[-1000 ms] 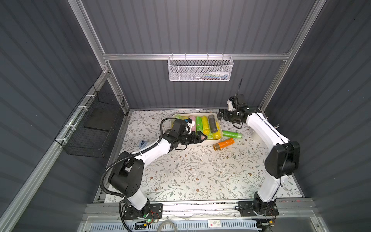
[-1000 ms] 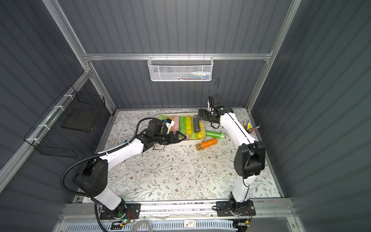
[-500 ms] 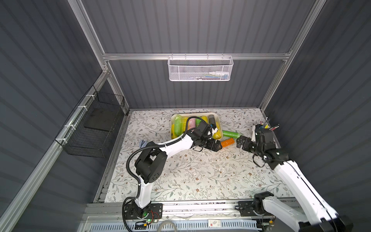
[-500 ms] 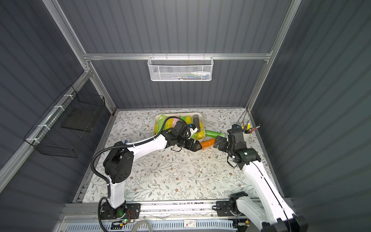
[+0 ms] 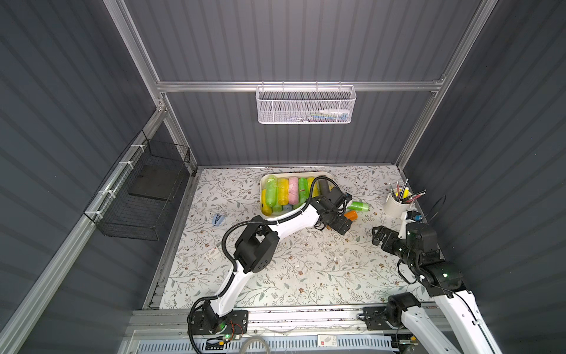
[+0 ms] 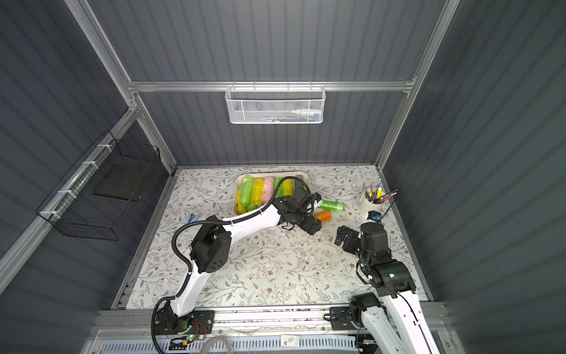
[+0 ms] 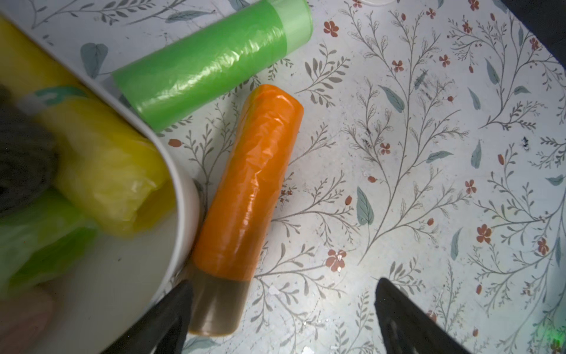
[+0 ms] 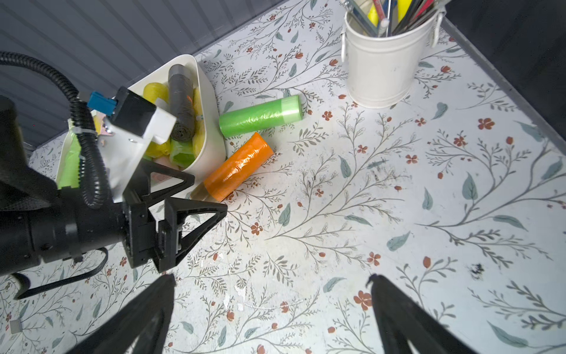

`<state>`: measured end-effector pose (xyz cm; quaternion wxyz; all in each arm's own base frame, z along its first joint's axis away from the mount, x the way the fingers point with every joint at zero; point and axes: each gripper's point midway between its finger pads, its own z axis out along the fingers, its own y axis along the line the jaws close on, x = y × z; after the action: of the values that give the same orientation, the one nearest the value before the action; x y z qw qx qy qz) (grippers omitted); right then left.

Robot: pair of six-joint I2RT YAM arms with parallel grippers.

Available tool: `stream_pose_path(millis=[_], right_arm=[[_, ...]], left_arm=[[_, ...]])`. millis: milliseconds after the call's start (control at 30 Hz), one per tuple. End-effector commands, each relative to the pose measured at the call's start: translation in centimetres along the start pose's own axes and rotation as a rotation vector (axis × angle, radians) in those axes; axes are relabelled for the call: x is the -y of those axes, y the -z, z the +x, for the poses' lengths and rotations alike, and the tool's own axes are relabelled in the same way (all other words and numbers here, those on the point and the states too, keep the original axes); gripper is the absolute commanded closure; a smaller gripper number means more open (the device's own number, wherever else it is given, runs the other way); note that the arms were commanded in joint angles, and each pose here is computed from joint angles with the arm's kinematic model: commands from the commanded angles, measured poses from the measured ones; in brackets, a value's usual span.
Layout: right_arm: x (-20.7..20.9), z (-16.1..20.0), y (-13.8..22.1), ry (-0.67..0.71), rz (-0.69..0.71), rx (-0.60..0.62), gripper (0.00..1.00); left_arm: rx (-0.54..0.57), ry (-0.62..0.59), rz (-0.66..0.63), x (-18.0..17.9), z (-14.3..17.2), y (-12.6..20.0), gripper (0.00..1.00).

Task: Put the roll of trash bags into the storage box
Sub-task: Pick up the roll of trash bags from the center of the board.

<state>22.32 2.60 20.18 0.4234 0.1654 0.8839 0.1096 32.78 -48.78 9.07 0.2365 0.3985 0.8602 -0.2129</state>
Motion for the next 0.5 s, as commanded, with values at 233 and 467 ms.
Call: stream_pose_path(millis=[233, 467], right_arm=[[-0.3, 0.6, 0.6, 0.005, -0.037, -0.012, 0.01], [-0.3, 0.6, 0.7, -0.003, -0.041, -0.009, 0.01]], left_arm=[[-0.025, -0.064, -0.07, -1.2, -0.2, -2.1, 0.06], [-0.05, -0.097, -0.094, -1.8, 0.5, -3.5, 0.05]])
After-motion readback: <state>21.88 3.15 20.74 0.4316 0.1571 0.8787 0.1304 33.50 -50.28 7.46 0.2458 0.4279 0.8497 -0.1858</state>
